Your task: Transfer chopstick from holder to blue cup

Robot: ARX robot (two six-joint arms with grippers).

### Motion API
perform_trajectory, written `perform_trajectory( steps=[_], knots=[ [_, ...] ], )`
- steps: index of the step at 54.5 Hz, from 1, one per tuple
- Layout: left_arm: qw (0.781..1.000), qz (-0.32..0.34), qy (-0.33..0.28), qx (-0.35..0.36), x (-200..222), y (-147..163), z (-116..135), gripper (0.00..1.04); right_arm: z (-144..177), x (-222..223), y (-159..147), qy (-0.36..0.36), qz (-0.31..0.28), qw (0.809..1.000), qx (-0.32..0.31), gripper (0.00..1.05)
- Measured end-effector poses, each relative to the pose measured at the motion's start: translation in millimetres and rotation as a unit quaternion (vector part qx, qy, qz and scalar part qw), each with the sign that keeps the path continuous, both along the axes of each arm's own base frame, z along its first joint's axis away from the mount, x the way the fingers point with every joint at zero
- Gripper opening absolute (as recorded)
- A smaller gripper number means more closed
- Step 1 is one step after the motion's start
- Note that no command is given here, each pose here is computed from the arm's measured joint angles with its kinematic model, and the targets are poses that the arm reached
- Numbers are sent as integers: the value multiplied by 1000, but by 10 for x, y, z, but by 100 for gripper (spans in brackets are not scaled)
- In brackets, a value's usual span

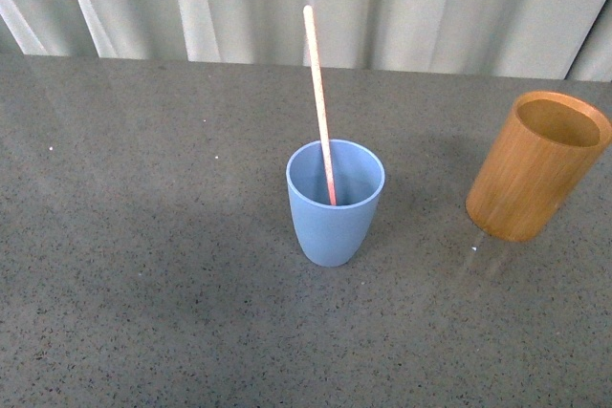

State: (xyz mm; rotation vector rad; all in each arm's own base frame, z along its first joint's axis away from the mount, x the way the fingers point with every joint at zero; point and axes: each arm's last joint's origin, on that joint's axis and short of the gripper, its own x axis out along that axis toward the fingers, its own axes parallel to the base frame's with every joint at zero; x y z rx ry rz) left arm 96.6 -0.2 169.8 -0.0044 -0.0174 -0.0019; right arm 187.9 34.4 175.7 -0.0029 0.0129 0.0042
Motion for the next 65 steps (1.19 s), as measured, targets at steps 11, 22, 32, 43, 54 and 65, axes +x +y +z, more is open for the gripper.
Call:
perform_trajectory(
  steps=[11,22,32,43,54,65],
  knots=[
    [1000,0,0,0,0,0,0,98,-57,-168,-113,-2,3,1000,1,1],
    [1000,0,0,0,0,0,0,98,-148,-313,-196,4,0,1000,0,1],
    [1000,0,0,0,0,0,0,98,-113,-422,-308,-2,8,1000,1,1],
    [1000,0,0,0,0,0,0,98,-70,-522,-340,-9,-1,1000,2,1],
    [1000,0,0,0,0,0,0,98,-45,-598,-341,-14,-2,1000,2,1],
    [1000,0,0,0,0,0,0,98,-34,-657,-341,-16,-2,1000,2,1]
  ],
)
